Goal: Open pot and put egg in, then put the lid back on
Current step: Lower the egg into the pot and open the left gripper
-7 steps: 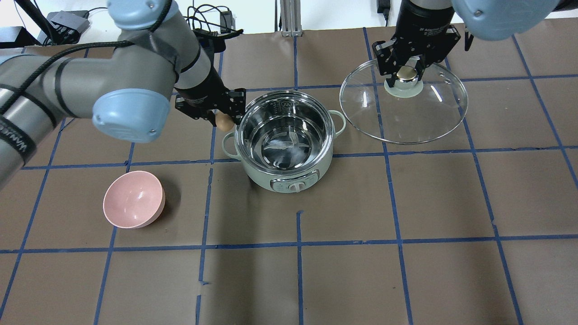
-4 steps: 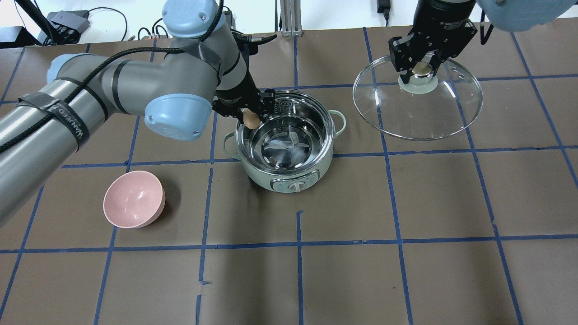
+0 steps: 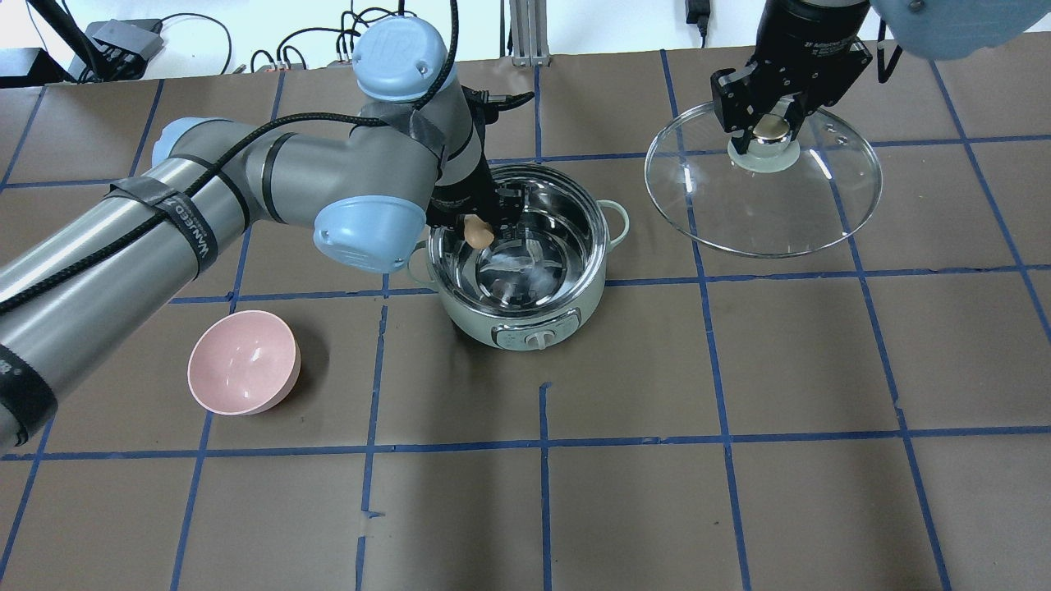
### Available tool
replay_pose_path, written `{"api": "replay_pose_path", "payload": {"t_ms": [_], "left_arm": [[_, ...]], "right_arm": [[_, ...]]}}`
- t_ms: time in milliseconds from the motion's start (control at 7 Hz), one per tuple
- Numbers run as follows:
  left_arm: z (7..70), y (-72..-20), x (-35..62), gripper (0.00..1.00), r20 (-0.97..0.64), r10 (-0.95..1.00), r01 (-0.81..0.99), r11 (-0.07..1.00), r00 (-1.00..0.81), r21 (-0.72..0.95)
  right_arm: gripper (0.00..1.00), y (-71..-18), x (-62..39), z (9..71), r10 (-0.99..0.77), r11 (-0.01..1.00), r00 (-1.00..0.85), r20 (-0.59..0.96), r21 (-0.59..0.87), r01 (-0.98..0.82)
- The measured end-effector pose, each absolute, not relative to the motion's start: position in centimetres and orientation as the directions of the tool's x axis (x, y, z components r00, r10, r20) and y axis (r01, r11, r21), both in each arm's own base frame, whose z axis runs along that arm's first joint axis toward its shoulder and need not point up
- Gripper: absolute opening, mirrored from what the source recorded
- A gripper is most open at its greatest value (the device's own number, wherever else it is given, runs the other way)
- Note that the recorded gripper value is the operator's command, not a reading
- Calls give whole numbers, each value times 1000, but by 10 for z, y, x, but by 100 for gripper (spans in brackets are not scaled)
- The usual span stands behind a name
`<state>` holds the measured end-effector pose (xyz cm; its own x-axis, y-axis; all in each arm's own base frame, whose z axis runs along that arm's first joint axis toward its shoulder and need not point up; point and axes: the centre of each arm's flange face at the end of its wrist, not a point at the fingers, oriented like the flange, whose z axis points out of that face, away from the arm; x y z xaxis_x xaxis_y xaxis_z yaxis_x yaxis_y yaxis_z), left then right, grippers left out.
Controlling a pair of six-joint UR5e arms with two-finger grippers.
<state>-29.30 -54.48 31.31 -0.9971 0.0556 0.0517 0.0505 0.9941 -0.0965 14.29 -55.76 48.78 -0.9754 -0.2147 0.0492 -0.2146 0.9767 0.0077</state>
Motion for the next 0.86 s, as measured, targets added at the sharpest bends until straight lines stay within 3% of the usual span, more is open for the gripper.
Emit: {"api": "replay_pose_path", "payload": {"t_ms": [143, 286, 857], "left_arm": [[310, -544, -294, 65, 41, 57, 53, 994, -998, -95], [310, -544, -296, 81, 36, 61, 57, 994, -997, -96], [353, -539, -291, 95, 30, 73, 67, 984, -997, -166]], "right_arm": [[4, -557, 145, 488, -215, 977, -975, 49, 3, -215], [4, -557, 145, 489, -213, 977, -976, 49, 1, -213], [5, -555, 148, 487, -215, 977, -975, 49, 5, -215]]}}
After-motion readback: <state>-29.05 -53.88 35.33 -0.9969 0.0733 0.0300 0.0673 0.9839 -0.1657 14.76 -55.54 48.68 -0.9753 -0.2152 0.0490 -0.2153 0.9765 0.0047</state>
